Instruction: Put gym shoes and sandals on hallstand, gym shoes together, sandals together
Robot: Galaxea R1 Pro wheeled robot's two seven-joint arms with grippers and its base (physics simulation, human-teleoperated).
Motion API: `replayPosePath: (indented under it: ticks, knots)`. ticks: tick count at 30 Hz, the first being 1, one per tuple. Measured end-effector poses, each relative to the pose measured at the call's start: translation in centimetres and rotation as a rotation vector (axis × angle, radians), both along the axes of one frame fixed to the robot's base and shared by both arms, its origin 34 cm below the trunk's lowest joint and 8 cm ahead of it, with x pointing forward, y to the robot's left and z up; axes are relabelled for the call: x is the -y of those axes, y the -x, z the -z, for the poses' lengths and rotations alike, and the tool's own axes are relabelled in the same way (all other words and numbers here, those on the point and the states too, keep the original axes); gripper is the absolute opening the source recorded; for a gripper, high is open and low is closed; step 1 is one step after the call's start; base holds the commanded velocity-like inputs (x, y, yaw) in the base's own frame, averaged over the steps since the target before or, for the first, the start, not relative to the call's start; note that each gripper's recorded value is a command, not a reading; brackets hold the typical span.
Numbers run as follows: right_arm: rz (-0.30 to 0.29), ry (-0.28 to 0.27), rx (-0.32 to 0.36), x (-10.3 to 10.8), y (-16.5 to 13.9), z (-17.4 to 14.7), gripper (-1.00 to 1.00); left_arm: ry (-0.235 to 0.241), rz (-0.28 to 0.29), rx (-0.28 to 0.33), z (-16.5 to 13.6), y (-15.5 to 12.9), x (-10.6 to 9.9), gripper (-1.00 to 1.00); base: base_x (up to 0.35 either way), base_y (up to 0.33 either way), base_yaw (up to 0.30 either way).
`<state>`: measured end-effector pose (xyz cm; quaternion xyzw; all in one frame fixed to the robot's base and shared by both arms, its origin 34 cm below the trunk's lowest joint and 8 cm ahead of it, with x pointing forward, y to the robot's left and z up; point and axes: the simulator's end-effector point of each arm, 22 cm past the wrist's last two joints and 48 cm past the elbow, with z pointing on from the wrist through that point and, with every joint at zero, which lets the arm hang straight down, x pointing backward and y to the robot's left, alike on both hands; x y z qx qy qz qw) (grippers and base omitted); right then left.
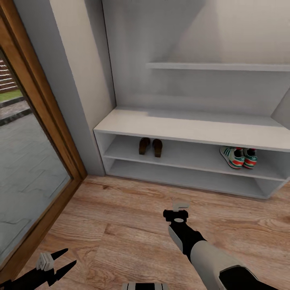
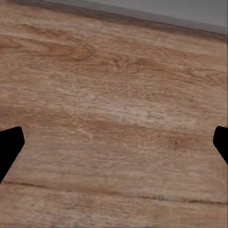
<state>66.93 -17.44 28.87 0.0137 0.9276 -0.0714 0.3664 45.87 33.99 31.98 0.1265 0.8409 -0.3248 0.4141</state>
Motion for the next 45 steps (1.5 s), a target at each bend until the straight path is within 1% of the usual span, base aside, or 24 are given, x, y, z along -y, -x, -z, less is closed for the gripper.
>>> replayPosePath:
  ticks: [1, 3, 5, 8, 14, 17, 18, 21, 22, 24, 25, 27, 30, 34, 35, 38, 39, 42, 43, 45]
  knots:
    - [-0.012, -0.011, -0.003, -0.3, 0.1, 0.2, 1.00, 0.000, 0.000, 0.000, 0.0, 0.0, 0.0, 1.00, -0.001, 0.000, 0.000]
    - [-0.059, -0.055, -0.011, -1.7, 0.5, 0.6, 1.00, 0.000, 0.002, 0.001, -0.1, 0.0, 0.0, 1.00, 0.000, 0.000, 0.000]
    - [-0.084, -0.081, -0.007, -2.5, 0.6, 0.4, 1.00, -0.001, 0.004, 0.007, -0.4, -0.1, 0.1, 1.00, 0.000, 0.000, 0.000]
    - [-0.105, -0.103, 0.005, -3.1, 0.4, -0.2, 1.00, -0.001, 0.005, 0.017, -0.9, -0.3, 0.1, 1.00, 0.000, 0.000, 0.000]
    - [-0.115, -0.107, 0.018, -3.3, 0.1, -1.5, 1.00, 0.000, 0.003, 0.032, -2.0, -0.7, 0.1, 1.00, 0.000, 0.000, 0.000]
    - [-0.106, -0.096, 0.006, -2.1, 0.4, -1.6, 1.00, -0.002, -0.001, 0.032, -2.6, -1.0, 0.0, 1.00, 0.000, 0.000, 0.000]
    - [-0.089, -0.076, 0.015, 0.0, 1.5, -0.7, 1.00, -0.026, -0.037, 0.030, -2.5, -1.5, -0.8, 1.00, 0.000, 0.000, 0.000]
    - [-0.091, -0.071, 0.030, 0.3, 1.4, -1.3, 1.00, -0.041, -0.056, 0.028, -2.9, -1.9, -1.2, 1.00, 0.000, 0.000, 0.000]
    - [-0.088, -0.066, 0.014, 0.7, 2.3, -0.8, 1.00, -0.052, -0.071, 0.022, -2.8, -2.0, -1.5, 1.00, 0.000, 0.000, 0.000]
    - [-0.087, -0.062, -0.002, 1.0, 3.2, -0.5, 1.00, -0.059, -0.080, 0.019, -3.1, -2.1, -1.7, 1.00, 0.000, 0.000, 0.000]
    - [-0.084, -0.056, -0.016, 1.5, 4.5, 0.3, 1.00, -0.074, -0.098, 0.016, -3.1, -2.2, -2.2, 1.00, 0.000, 0.000, 0.000]
    - [-0.086, -0.052, -0.014, 1.7, 5.3, 0.4, 1.00, -0.087, -0.114, 0.012, -3.2, -2.3, -2.6, 1.00, 0.000, 0.000, 0.000]
    - [-0.090, -0.048, 0.006, 2.1, 7.1, 0.8, 1.00, -0.118, -0.166, -0.018, -2.6, -1.9, -3.6, 1.00, 0.000, 0.000, 0.000]
    - [-0.092, -0.045, 0.018, 2.6, 8.9, 0.8, 1.00, -0.154, -0.223, -0.046, -2.3, -1.7, -4.8, 1.00, 0.000, 0.000, 0.000]
    - [-0.092, -0.047, 0.023, 2.7, 9.9, 1.0, 1.00, -0.175, -0.255, -0.059, -2.0, -1.6, -5.5, 1.00, 0.000, 0.000, 0.000]
    - [-0.100, -0.054, 0.033, 3.1, 11.5, 1.0, 1.00, -0.212, -0.308, -0.080, -1.8, -1.5, -6.7, 1.00, 0.000, 0.000, 0.000]
    - [-0.110, -0.061, 0.043, 3.5, 12.5, 1.1, 1.00, -0.236, -0.341, -0.094, -1.4, -1.3, -7.4, 1.00, 0.000, 0.000, 0.000]
    - [-0.141, -0.078, 0.061, 4.3, 14.0, 0.9, 1.00, -0.269, -0.390, -0.117, -1.2, -1.0, -8.5, 1.00, 0.000, 0.000, 0.000]
    - [-0.166, -0.094, 0.073, 4.7, 15.1, 0.9, 1.00, -0.289, -0.417, -0.128, -1.0, -0.8, -9.1, 1.00, 0.000, 0.000, 0.000]
    - [-0.199, -0.107, 0.087, 5.1, 16.1, 0.5, 1.00, -0.310, -0.441, -0.130, -1.2, -0.8, -9.8, 1.00, 0.000, 0.000, 0.000]
